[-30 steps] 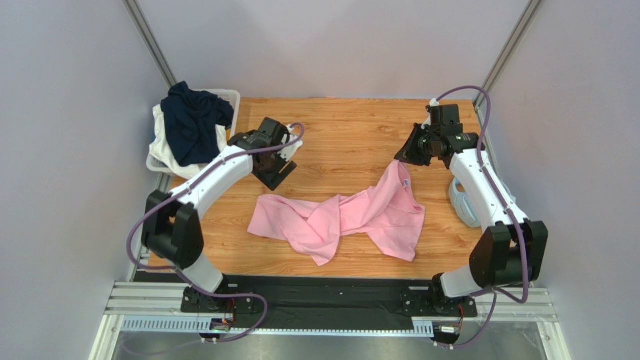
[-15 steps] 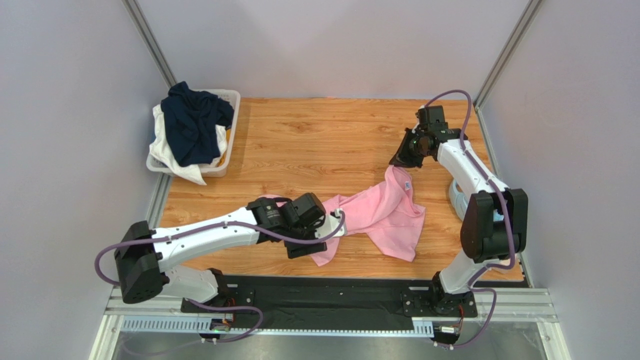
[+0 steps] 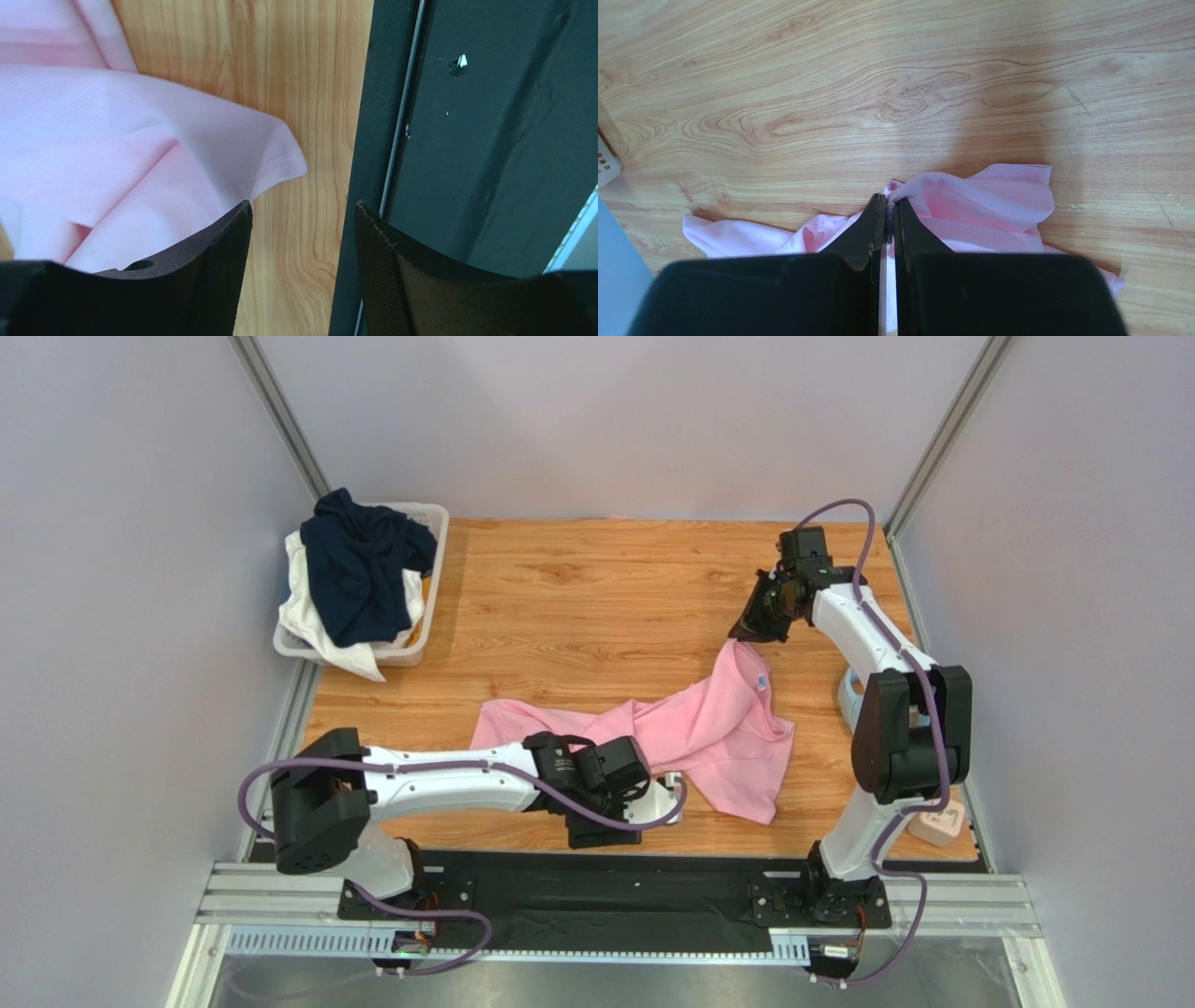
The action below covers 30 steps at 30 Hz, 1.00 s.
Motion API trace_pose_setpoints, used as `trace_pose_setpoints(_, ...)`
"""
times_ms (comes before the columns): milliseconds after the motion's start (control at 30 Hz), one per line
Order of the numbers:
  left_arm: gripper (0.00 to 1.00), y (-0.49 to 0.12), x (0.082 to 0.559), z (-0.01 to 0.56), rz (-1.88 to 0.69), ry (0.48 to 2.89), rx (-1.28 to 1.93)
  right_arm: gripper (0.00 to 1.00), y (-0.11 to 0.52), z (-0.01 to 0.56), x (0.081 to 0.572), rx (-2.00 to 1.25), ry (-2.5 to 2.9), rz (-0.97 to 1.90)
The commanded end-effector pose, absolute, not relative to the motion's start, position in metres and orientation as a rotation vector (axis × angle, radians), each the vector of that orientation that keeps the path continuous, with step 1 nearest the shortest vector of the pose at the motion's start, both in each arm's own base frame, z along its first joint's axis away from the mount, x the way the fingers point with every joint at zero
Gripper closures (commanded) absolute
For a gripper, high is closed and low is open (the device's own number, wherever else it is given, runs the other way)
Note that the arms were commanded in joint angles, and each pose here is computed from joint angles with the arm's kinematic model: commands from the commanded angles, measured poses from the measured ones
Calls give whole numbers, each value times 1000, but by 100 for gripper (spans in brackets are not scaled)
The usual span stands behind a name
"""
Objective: Fold and stack the t-shirts
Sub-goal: Flatten out the tshirt
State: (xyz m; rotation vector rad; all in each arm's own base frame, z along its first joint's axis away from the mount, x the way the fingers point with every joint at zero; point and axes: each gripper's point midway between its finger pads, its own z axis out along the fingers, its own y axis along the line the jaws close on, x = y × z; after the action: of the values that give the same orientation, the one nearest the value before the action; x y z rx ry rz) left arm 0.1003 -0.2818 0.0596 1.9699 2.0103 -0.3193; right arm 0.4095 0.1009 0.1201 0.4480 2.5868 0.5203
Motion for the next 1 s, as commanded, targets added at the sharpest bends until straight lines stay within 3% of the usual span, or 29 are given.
trace_pose_setpoints(0,38,-294,92,45,-366,2033,1979,100,98,134,428,418,2526,512)
trace_pose_setpoints(700,41,-312,132,23,-268,2091,1916,100,101,142,418,386,2513,548)
trace_pose_setpoints(800,46,-310,144,20,-284,2133,1875,100,103,143,417,381,2510,560)
trace_pose_setpoints(967,68,-308,155,10,-294,2185,1850,100,104,144,417,378,2508,572)
